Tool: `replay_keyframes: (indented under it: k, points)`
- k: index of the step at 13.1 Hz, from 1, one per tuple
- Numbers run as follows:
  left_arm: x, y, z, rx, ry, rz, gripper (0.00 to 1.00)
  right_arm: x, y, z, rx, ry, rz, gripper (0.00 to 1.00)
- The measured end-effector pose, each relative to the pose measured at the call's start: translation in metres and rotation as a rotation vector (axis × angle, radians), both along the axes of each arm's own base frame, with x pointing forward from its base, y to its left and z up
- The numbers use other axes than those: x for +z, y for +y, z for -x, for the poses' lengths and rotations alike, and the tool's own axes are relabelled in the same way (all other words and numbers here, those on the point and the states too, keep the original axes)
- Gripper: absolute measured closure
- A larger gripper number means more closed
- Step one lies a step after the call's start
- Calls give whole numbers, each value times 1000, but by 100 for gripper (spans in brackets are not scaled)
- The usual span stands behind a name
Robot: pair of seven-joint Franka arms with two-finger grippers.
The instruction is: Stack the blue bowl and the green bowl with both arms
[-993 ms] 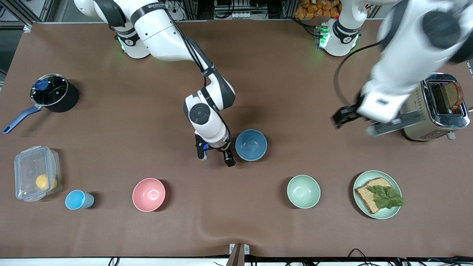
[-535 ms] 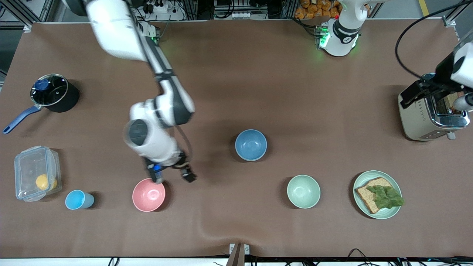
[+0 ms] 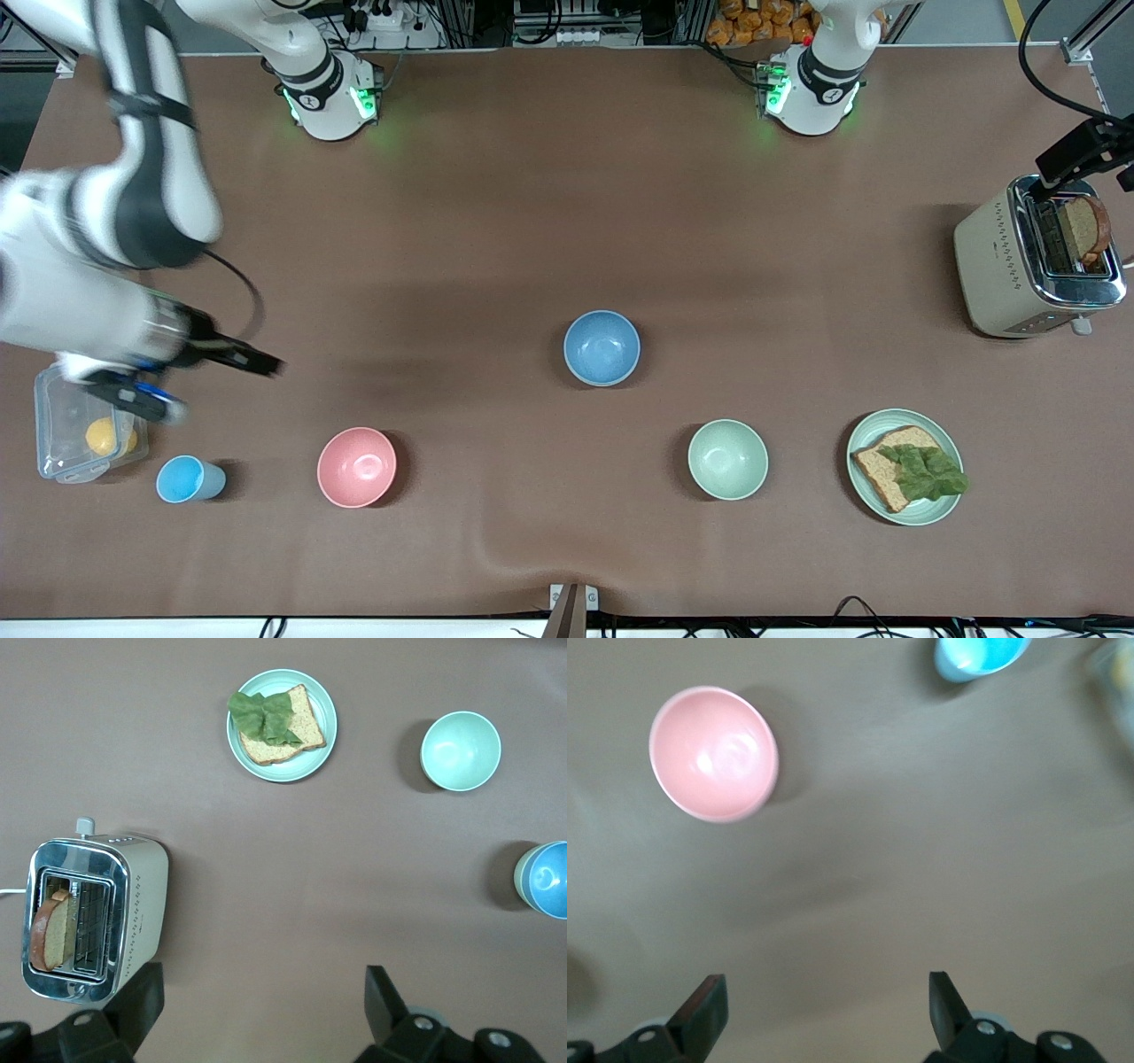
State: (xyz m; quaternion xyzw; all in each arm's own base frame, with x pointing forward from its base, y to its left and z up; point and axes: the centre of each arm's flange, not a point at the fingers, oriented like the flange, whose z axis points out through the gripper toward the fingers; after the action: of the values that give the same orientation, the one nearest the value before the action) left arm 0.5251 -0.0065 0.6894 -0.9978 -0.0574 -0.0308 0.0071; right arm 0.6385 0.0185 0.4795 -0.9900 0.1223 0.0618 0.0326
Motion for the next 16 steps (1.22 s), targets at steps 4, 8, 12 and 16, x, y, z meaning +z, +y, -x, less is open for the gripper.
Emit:
replay_keyframes:
  k: [4,8,12,16]
  points:
    - [-14,-18,-3,-23,27,43,0,90,-2,53,192,-5,85,0]
    - [-43,-31,-5,-22,74,46,0,128,10,80,220,-2,99,0]
    - [-55,-37,-3,-29,99,43,0,135,-1,80,197,-13,79,0]
    - [-54,-35,-2,-28,97,21,0,144,-20,79,186,-36,56,0]
